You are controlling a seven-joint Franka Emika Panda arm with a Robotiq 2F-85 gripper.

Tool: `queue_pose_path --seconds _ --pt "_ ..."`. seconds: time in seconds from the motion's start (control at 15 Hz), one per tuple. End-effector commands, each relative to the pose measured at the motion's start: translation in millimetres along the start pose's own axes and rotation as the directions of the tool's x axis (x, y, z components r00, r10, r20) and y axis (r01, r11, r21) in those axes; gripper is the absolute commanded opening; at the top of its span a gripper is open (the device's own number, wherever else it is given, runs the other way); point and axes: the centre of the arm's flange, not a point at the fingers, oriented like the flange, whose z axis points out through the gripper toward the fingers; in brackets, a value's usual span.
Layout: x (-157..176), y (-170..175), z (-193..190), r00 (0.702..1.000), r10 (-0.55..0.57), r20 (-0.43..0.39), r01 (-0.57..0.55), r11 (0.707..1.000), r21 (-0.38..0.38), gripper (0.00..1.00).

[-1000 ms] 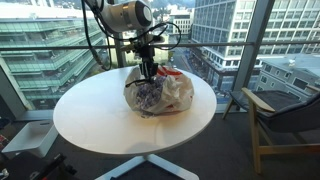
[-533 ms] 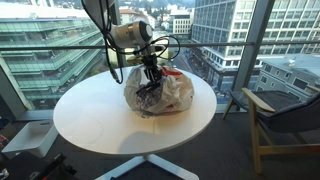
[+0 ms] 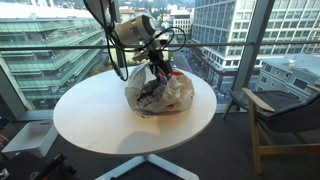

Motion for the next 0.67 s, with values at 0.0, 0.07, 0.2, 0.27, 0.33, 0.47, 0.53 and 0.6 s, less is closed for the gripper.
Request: queue_pose_path --seconds 0.0,0.07,0.2,0.27,0.33,0.47,0.53,0.6 --pt "-19.7 19.3 -52.9 0.992 -0.040 0.118 0.043 0.999 -0.020 1.00" --pt "-26.3 21.3 -62.7 0.984 -0.044 0.172 0.047 0.999 -0.011 1.00" --pt "-43.6 20.5 -80.5 0.968 -0.092 0.235 0.087 0.996 0.030 1.00" --pt "-50.4 18.2 -87.3 0.959 -0.127 0.254 0.115 0.992 0.060 1.00" --pt "-56.6 13.1 -92.4 0.945 -0.180 0.272 0.151 0.981 0.126 0.99" --pt "-63.1 1.6 -93.2 0.929 -0.278 0.244 0.231 0.951 0.204 1.00" --pt "-64.2 -4.4 -91.0 0.913 -0.320 0.254 0.261 0.935 0.240 1.00" --pt "-65.0 -10.0 -87.4 0.900 -0.362 0.242 0.294 0.915 0.276 1.00"
